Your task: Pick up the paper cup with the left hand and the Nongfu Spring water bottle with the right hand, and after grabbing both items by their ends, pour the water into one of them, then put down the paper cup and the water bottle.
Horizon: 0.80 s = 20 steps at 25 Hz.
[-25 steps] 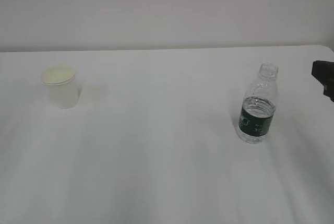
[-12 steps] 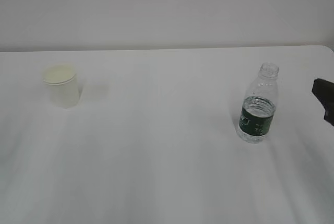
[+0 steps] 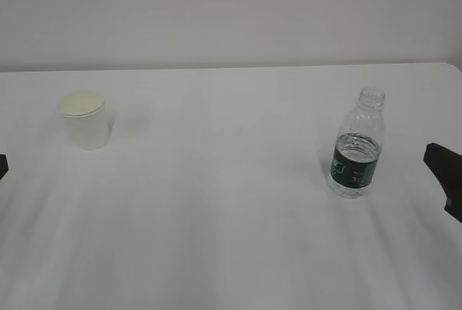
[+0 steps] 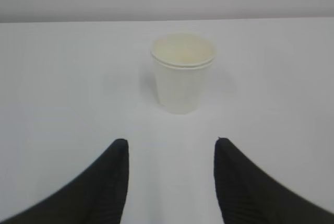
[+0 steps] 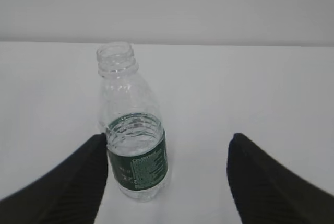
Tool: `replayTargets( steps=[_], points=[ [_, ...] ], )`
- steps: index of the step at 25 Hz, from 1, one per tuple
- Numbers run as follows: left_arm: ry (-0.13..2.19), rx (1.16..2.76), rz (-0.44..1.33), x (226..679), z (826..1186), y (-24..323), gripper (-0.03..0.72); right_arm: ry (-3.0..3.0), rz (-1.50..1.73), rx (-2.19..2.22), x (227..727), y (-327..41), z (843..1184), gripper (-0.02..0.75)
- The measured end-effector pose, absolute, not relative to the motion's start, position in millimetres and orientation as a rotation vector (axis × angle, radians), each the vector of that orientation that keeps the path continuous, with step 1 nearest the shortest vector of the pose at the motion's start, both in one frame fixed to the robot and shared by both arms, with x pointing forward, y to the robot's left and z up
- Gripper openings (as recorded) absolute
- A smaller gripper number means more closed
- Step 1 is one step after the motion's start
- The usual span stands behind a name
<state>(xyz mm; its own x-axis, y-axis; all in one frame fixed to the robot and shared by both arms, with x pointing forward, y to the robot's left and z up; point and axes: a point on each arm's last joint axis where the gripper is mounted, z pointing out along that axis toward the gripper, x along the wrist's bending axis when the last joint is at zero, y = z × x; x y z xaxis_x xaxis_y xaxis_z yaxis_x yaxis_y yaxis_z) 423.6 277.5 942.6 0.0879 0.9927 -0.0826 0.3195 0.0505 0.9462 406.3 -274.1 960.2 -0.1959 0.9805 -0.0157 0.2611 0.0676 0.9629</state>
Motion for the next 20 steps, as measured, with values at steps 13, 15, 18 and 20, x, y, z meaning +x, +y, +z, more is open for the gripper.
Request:
replayTargets(
  steps=[13, 15, 18, 20],
  points=[
    [1.314, 1.544, 0.831, 407, 898, 270, 0.377, 1.677, 1.271, 1.232, 421, -261, 922, 0.535],
    [1.327, 1.588, 0.793, 407, 890, 268, 0.377, 1.684, 1.272, 1.203, 419, -261, 917, 0.535],
    [1.329, 1.614, 0.769, 407, 886, 267, 0.400, 1.723, 1.240, 1.180, 416, -261, 909, 0.535],
    [1.321, 1.615, 0.767, 407, 886, 266, 0.464, 1.737, 1.229, 1.181, 416, -260, 906, 0.535]
  ],
)
